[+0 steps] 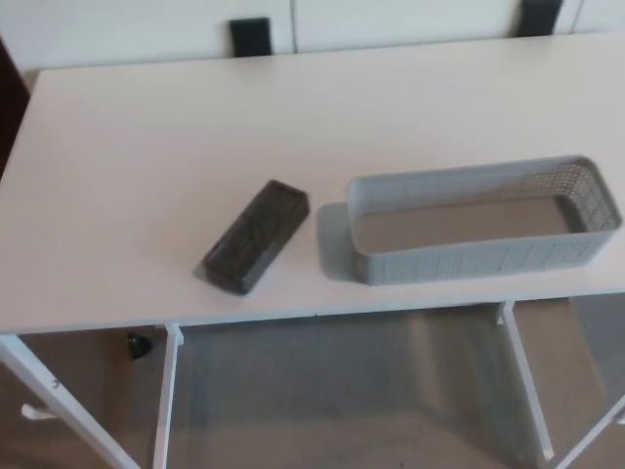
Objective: The robot walks towards a desk on which an eraser is kept on the left hand side and a container is kept on the right hand side. The robot picks up the eraser using its left hand and places it in the container.
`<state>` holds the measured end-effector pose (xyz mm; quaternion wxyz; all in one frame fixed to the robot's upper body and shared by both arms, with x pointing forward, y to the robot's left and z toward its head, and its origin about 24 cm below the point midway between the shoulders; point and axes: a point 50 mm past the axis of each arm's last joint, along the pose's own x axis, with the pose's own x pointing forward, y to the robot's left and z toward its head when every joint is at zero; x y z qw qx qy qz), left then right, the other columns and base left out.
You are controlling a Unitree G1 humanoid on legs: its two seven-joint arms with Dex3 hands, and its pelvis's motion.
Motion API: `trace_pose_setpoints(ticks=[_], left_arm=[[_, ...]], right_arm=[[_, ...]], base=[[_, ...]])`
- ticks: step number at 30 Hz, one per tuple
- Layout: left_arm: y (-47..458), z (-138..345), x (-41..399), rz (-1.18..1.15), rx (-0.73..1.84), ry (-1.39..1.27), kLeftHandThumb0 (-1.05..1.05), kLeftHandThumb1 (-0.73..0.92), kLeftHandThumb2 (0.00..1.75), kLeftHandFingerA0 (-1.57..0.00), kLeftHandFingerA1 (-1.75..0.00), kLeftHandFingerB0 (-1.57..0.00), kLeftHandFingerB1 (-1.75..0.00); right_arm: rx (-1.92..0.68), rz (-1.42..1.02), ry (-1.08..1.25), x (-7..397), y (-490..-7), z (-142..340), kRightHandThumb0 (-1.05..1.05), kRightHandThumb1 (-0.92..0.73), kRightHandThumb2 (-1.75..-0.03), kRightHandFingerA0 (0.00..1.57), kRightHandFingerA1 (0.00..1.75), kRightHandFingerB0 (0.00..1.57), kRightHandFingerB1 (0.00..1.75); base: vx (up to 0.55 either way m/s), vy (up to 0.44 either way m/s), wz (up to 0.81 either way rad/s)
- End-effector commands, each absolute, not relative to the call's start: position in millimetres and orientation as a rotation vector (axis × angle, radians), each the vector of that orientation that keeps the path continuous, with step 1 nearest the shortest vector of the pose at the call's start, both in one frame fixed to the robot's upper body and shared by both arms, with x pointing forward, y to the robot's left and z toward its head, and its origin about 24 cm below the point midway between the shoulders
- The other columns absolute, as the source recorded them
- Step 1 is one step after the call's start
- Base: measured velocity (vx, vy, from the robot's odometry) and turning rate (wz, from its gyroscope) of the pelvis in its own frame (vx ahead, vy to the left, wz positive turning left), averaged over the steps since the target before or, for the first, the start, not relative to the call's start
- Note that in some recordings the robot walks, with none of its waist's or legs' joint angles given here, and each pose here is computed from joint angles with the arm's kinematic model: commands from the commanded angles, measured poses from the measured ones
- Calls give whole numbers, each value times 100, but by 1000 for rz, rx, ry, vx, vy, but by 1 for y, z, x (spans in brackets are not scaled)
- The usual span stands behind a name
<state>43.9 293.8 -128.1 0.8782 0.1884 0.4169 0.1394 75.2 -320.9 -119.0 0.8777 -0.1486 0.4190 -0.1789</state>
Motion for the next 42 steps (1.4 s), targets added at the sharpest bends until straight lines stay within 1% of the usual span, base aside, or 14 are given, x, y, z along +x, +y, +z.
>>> trace_pose_setpoints(ticks=[1, 3, 4, 5, 6, 7, 13, 27, 28, 33, 34, 38, 41, 42], left_arm=[[303, -121, 48, 294, 441, 825, -26, 62, 61, -41, -36, -33, -33], [303, -120, 50, 295, 435, 818, -26, 62, 60, -41, -36, -33, -33], [303, -120, 51, 300, 427, 813, -25, 62, 60, -41, -36, -34, -33], [303, -120, 51, 302, 423, 808, -25, 62, 61, -42, -37, -33, -33], [304, -120, 52, 301, 424, 809, -25, 62, 61, -42, -37, -33, -33], [304, -120, 53, 302, 429, 812, -22, 62, 58, -43, -36, -34, -32], [306, -121, 52, 290, 456, 832, -25, 62, 59, -42, -35, -34, -32], [298, -120, 48, 245, 502, 794, -24, 61, 58, -43, -36, -37, -33], [283, -115, 55, 125, 558, 688, -32, 59, 58, -46, -36, -37, -33], [231, -80, 74, -320, 530, 432, -39, 60, 58, -38, -36, -26, -30], [214, -64, 76, -464, 538, 363, -50, 49, 74, -28, -44, -19, -38], [159, 1, 76, -906, 437, 156, -56, 46, 74, -20, -44, -15, -38], [131, 55, 78, -1204, 423, -23, -72, 47, 83, -23, -54, -18, -42], [124, 70, 79, -1296, 399, -88, -80, 65, 60, -25, -51, -22, -30]], right_arm=[[-304, -360, 856, 75, -317, -119, -41, -51, -55, 64, 68, 46, 54], [-297, -366, 856, 76, -317, -120, -40, -50, -54, 67, 71, 48, 55], [-295, -367, 853, 76, -317, -120, -48, -39, -74, 65, 74, 46, 62], [-293, -371, 862, 76, -317, -120, -48, -39, -75, 64, 73, 46, 61], [-292, -376, 863, 77, -317, -120, -47, -39, -74, 63, 73, 46, 61], [-290, -374, 856, 77, -317, -120, -40, -51, -55, 65, 70, 49, 55], [-280, -366, 855, 75, -316, -121, -39, -51, -55, 64, 68, 48, 55], [-282, -353, 868, 78, -316, -121, -40, -51, -54, 64, 67, 49, 54], [-290, -348, 862, 81, -317, -120, -38, -52, -55, 63, 66, 49, 53], [-305, -345, 855, 84, -315, -120, -41, -51, -55, 66, 68, 51, 54], [-319, -339, 862, 84, -315, -120, -39, -52, -55, 67, 67, 52, 54], [-303, -338, 852, 86, -315, -120, -38, -50, -55, 66, 66, 52, 53], [-306, -341, 841, 88, -315, -119, -39, -50, -55, 69, 71, 52, 56], [-307, -341, 840, 88, -316, -119, -41, -50, -54, 69, 70, 53, 56]], base=[[33, -94, 0], [18, -16, -4], [46, -1, -10], [24, 73, -7], [7, 122, -7], [26, 164, -1], [40, 171, -2], [2, -30, 4], [0, 0, 0], [0, 0, 0], [0, 0, 0], [0, 0, 0], [0, 0, 0], [0, 0, 0]])
